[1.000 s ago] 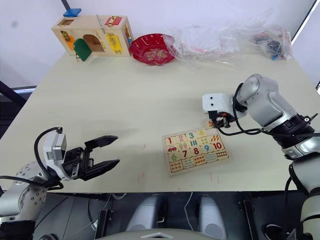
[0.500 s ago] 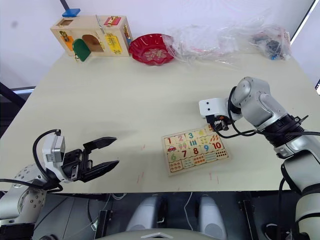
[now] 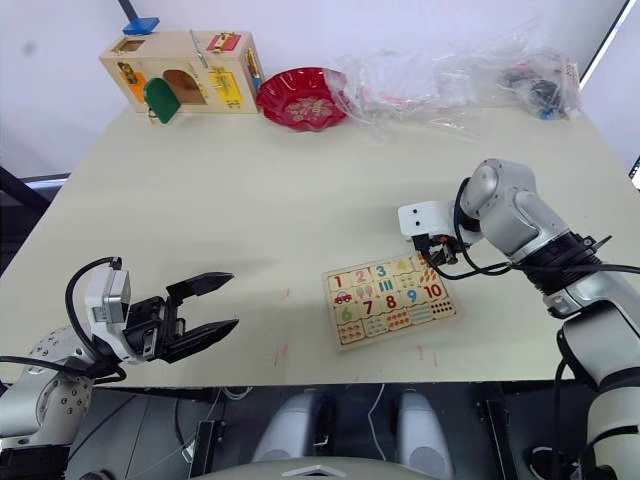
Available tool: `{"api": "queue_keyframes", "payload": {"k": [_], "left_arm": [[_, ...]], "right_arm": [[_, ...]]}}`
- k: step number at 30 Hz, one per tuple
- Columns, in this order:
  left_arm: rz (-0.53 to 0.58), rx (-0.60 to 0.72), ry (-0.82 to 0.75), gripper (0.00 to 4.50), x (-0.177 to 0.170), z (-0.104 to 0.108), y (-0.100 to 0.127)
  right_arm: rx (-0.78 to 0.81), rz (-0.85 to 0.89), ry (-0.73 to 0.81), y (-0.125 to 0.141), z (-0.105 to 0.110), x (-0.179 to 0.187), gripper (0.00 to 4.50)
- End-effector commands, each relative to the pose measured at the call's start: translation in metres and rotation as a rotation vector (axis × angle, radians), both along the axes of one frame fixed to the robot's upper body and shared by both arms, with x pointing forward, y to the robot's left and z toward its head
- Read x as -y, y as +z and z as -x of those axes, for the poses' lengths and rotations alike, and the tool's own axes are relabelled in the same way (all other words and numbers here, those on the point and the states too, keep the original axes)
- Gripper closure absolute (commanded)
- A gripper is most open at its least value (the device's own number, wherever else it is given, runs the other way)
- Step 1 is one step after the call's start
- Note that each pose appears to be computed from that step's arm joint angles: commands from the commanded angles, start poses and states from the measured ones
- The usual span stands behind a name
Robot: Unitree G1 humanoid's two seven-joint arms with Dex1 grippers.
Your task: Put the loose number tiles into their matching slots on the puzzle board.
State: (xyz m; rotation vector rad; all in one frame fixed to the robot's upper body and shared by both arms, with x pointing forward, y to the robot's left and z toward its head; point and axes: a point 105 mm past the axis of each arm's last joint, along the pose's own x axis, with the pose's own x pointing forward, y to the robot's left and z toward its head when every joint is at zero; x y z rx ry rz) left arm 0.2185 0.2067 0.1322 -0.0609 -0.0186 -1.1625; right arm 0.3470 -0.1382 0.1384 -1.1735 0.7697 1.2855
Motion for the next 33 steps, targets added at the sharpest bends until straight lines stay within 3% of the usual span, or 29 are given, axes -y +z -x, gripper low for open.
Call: {"api": "queue_keyframes", "payload": {"k": [1,33], "left_arm": [[-0.015,0.041,-0.015,0.0,0.0026,0.0019,0.0081],[-0.019,0.04,-0.005,0.0,0.0037,0.0033,0.0073]], "right_arm": [[0.015,-0.01,0.0,0.004,-0.0017,0.0009,3.59],[0.002,-0.007,-0.002,0.0001,-0.0045,0.0025,3.59]]}}
